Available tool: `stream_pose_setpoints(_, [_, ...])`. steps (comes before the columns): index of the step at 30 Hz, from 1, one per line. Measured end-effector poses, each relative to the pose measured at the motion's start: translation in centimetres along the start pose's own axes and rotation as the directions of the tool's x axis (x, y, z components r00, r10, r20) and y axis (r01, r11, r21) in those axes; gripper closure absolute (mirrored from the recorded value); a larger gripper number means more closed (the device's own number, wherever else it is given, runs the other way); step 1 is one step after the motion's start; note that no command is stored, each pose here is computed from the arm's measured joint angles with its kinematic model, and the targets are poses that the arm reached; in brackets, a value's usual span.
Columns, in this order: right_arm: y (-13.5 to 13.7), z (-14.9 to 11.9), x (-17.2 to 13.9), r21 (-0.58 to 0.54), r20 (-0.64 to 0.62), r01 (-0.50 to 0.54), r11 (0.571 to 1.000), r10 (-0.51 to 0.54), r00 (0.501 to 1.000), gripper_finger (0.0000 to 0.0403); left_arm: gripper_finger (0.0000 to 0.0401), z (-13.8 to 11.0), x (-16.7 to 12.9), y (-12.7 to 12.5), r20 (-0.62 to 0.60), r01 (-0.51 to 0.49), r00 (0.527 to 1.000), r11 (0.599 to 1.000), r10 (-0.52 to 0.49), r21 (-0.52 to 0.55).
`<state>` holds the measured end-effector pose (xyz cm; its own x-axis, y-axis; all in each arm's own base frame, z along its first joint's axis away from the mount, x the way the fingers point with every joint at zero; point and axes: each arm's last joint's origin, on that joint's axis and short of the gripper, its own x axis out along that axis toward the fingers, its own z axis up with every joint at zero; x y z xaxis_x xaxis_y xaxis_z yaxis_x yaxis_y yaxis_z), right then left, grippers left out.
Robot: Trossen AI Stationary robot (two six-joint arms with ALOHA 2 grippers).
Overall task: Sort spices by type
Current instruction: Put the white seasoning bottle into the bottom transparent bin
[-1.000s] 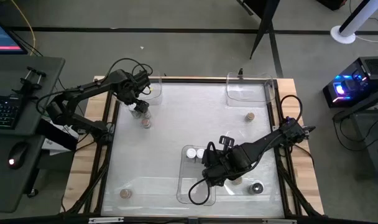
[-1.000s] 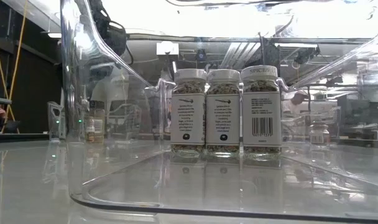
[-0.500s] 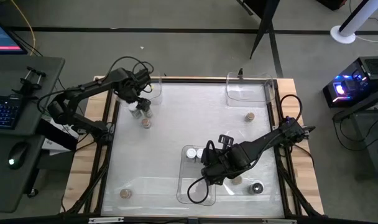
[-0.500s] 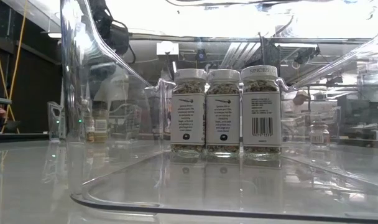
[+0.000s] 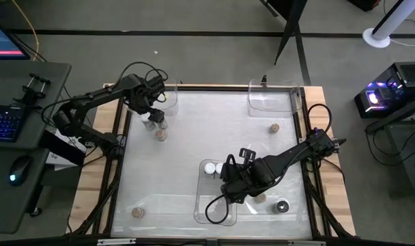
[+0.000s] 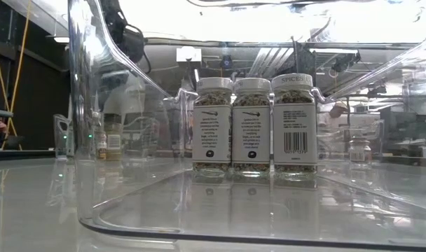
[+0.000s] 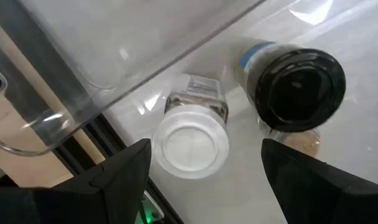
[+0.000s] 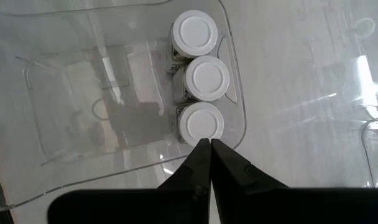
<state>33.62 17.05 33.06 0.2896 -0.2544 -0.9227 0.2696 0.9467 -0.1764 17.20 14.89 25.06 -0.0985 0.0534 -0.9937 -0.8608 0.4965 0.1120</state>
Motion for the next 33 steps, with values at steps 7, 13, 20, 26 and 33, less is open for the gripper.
stream_pose_setpoints(7, [0.0, 0.0, 0.0, 0.002, 0.005, 0.001, 1.000, -0.001, 1.000, 0.0403, 0.0107, 0.2, -0.1, 0.1, 0.028, -0.027, 0.999, 1.000, 0.027, -0.008])
stream_pose_setpoints(13, [0.1, 0.1, 0.0, 0.006, 0.012, -0.005, 1.000, 0.005, 1.000, 0.0403, 0.0107, -0.2, 0.5, 0.0, -0.011, 0.000, 1.000, 1.000, 0.000, 0.006])
stream_pose_setpoints(20, [0.1, 0.1, 0.0, 0.005, 0.016, -0.007, 1.000, 0.007, 1.000, 0.0403, 0.0107, -0.7, 2.1, 0.2, -0.040, -0.057, 0.998, 0.998, 0.056, -0.020])
stream_pose_setpoints(26, [0.2, 0.3, 0.0, 0.000, 0.031, -0.018, 1.000, 0.018, 0.999, 0.0403, 0.0107, -0.4, 2.1, 0.0, 0.003, -0.052, 0.999, 0.998, 0.052, -0.017])
stream_pose_setpoints(33, [0.2, 0.5, 0.0, 0.008, 0.043, -0.026, 1.000, 0.025, 0.999, 0.0403, 0.0117, -0.3, 2.1, -0.1, -0.003, -0.018, 1.000, 0.997, 0.018, 0.071])
